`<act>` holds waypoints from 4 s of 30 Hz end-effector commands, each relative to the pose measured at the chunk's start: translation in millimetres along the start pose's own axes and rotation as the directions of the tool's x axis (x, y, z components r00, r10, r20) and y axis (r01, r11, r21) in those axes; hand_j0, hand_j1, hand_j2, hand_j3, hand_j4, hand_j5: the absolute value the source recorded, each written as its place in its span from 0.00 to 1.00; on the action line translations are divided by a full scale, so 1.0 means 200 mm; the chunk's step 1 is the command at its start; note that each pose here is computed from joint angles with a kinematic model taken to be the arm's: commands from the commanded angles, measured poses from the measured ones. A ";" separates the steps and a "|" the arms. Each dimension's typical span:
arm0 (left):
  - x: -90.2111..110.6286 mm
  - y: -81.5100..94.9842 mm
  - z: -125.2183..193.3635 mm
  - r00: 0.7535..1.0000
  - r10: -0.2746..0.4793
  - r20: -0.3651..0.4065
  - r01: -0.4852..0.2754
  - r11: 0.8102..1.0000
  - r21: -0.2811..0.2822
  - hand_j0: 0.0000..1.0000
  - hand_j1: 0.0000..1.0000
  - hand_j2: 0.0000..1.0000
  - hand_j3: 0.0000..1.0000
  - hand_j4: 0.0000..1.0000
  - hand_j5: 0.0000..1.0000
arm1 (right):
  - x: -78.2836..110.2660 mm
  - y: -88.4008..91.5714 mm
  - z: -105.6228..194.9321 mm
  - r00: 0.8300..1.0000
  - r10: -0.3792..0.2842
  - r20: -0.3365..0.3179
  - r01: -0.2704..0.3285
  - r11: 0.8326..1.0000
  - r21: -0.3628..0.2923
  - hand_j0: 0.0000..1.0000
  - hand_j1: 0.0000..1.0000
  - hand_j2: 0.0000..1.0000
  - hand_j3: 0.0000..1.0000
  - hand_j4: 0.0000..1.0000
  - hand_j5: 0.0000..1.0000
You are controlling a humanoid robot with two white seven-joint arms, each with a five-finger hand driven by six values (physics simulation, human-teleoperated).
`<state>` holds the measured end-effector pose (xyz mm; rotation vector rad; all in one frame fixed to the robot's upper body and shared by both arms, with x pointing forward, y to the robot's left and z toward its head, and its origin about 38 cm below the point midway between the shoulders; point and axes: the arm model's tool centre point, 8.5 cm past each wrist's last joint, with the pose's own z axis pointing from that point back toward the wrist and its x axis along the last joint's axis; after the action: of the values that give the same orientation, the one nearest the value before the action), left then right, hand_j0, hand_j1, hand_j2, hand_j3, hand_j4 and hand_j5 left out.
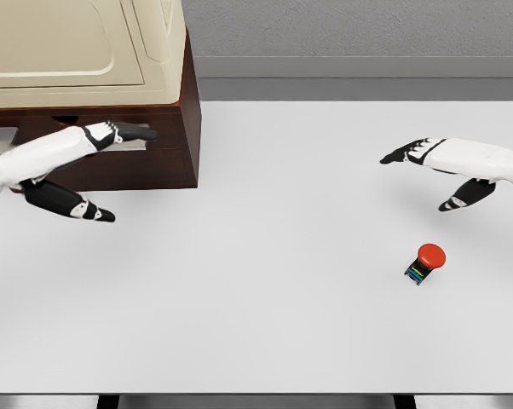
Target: Open the cabinet drawer with left arm, and place a switch into the drawer with right arm
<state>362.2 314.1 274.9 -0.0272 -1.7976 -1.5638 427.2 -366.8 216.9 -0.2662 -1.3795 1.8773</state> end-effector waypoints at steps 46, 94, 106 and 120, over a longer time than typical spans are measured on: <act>-0.15 0.14 0.11 0.950 0.034 -0.311 -0.062 0.995 -0.082 1.00 1.00 1.00 1.00 1.00 1.00 | 0.25 0.32 0.15 0.995 0.009 0.095 -0.029 0.977 0.212 0.84 0.84 0.84 0.84 0.84 0.84; -0.18 -0.01 0.30 0.903 0.094 -0.419 -0.175 0.972 -0.158 1.00 1.00 1.00 1.00 1.00 1.00 | 0.29 0.09 0.04 0.987 0.081 0.137 -0.094 0.991 0.093 0.49 0.49 0.49 0.49 0.49 0.49; -0.13 -0.06 0.35 0.922 0.162 -0.352 -0.233 0.957 -0.170 1.00 1.00 1.00 1.00 1.00 1.00 | 0.41 -0.05 -0.17 0.960 0.142 0.241 -0.153 0.988 0.031 0.48 0.48 0.48 0.48 0.48 0.48; -0.12 -0.08 0.50 0.893 0.236 -0.384 -0.306 0.943 -0.131 1.00 1.00 1.00 1.00 1.00 1.00 | 0.60 -0.23 -0.39 0.908 0.227 0.352 -0.233 0.972 -0.028 0.48 0.48 0.48 0.48 0.48 0.48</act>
<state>325.3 393.9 260.8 -0.1601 -1.3645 -1.3402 414.7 -233.9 269.7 -0.1379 -1.6287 2.2094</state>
